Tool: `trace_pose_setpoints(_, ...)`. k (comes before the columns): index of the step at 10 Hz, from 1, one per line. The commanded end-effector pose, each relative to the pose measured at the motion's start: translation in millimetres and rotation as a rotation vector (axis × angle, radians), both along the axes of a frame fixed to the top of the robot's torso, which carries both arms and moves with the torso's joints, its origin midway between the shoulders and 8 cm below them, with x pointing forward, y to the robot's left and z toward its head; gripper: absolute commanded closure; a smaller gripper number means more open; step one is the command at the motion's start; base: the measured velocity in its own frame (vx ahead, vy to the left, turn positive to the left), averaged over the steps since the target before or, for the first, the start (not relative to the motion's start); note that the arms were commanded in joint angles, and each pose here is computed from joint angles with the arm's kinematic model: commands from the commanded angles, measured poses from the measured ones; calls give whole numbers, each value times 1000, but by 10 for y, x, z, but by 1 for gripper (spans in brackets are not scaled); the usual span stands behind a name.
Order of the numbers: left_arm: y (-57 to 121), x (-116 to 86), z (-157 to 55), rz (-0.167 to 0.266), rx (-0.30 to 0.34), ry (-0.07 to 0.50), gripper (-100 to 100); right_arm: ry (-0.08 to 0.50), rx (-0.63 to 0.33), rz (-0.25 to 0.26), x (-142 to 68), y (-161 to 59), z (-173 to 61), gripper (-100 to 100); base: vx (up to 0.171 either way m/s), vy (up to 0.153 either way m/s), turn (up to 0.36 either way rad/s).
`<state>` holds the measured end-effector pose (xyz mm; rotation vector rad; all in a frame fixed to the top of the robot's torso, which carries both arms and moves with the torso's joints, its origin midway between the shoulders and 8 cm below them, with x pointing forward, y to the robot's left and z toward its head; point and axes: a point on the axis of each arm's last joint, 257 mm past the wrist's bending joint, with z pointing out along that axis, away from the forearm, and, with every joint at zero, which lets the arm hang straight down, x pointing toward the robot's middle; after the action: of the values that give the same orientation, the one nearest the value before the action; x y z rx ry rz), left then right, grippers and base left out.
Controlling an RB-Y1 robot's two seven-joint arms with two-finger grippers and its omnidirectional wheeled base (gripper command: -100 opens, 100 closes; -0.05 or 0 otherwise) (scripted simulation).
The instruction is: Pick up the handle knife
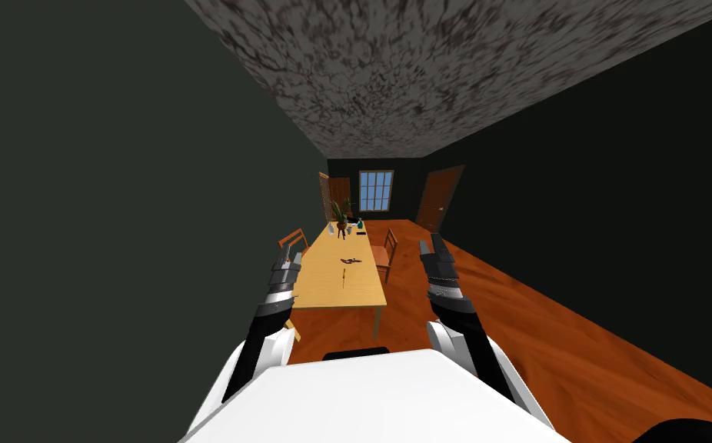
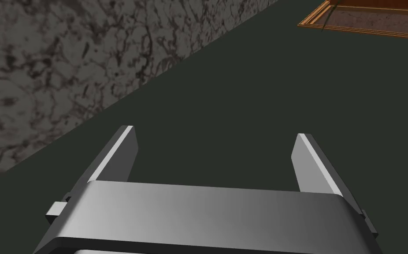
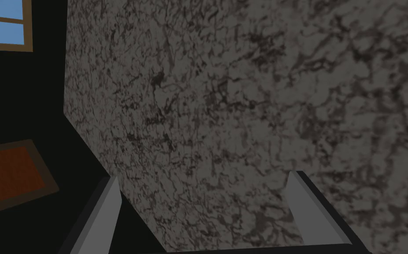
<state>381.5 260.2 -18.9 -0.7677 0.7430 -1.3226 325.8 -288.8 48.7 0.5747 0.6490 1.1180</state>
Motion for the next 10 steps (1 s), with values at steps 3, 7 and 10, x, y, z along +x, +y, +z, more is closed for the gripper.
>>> trace_pose_setpoints(3,84,114,-305,-10,80,89,-100,0,0,0,0,0,0,0,39,-98,71)
trace_pose_setpoints(7,409,284,-850,18,144,244,-100,0,0,0,0,0,0,0,34,-186,90)
trace_pose_setpoints(10,696,363,-1194,49,166,343,-100,0,0,0,0,1,0,0,0,-221,87)
